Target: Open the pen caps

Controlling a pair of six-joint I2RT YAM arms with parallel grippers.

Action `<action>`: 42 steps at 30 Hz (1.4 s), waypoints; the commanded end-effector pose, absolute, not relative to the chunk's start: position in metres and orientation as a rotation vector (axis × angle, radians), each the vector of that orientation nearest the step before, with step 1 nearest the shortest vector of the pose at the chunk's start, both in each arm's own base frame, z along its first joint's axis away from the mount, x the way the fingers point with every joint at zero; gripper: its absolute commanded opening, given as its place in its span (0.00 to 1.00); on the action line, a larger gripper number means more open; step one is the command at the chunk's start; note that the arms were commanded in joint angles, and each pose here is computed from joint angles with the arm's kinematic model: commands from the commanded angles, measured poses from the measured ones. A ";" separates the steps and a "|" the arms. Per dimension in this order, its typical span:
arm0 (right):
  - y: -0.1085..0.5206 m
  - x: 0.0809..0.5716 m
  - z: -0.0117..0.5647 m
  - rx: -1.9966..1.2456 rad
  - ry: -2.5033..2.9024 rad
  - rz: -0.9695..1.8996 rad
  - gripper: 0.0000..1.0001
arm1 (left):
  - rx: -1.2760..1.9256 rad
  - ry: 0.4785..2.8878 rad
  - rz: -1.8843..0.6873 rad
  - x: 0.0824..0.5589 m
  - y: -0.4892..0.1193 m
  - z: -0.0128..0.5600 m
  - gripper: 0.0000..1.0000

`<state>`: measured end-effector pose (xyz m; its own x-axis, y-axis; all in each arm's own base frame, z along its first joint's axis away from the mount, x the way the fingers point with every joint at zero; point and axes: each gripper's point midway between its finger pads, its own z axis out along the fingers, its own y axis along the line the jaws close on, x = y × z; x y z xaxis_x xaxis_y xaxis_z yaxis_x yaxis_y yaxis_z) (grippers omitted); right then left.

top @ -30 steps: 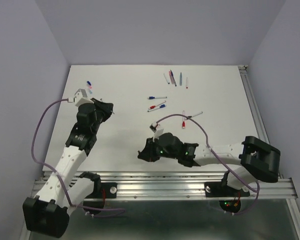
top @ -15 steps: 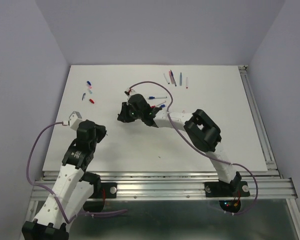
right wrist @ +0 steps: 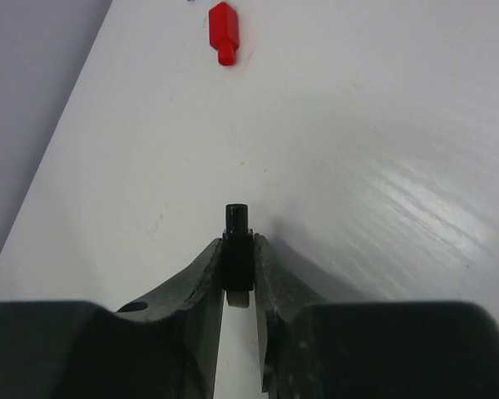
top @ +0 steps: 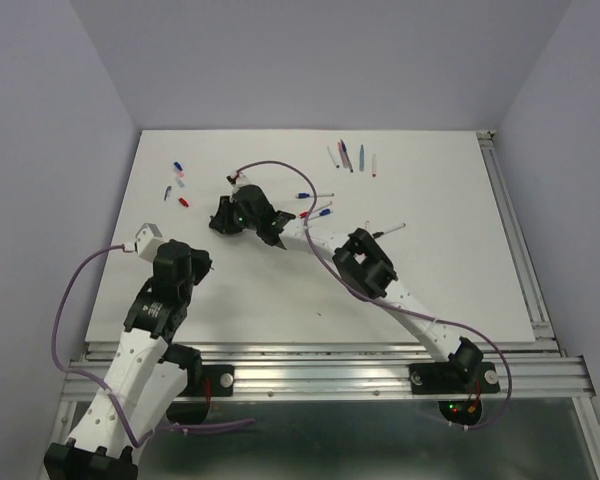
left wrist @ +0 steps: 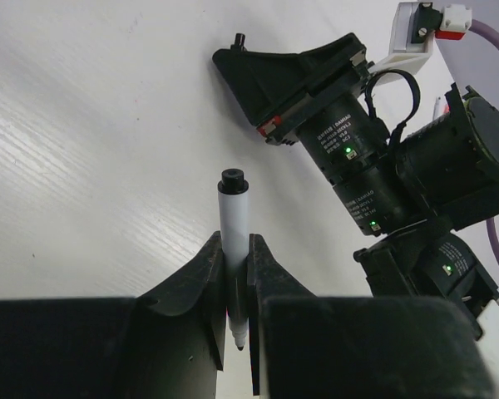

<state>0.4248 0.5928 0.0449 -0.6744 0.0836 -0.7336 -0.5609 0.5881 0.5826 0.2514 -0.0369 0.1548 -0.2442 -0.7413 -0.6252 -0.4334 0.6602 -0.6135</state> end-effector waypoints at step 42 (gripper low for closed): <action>0.131 0.326 0.165 0.766 1.808 0.168 1.00 | -0.243 2.152 -0.728 0.453 -0.250 0.175 0.00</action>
<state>0.3478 0.1850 0.1800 -0.2970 0.5623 -0.7718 0.2402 0.8262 0.5096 0.4223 -0.1980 0.1579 -0.6043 -0.5016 -0.6191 -0.1051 0.8204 -0.5621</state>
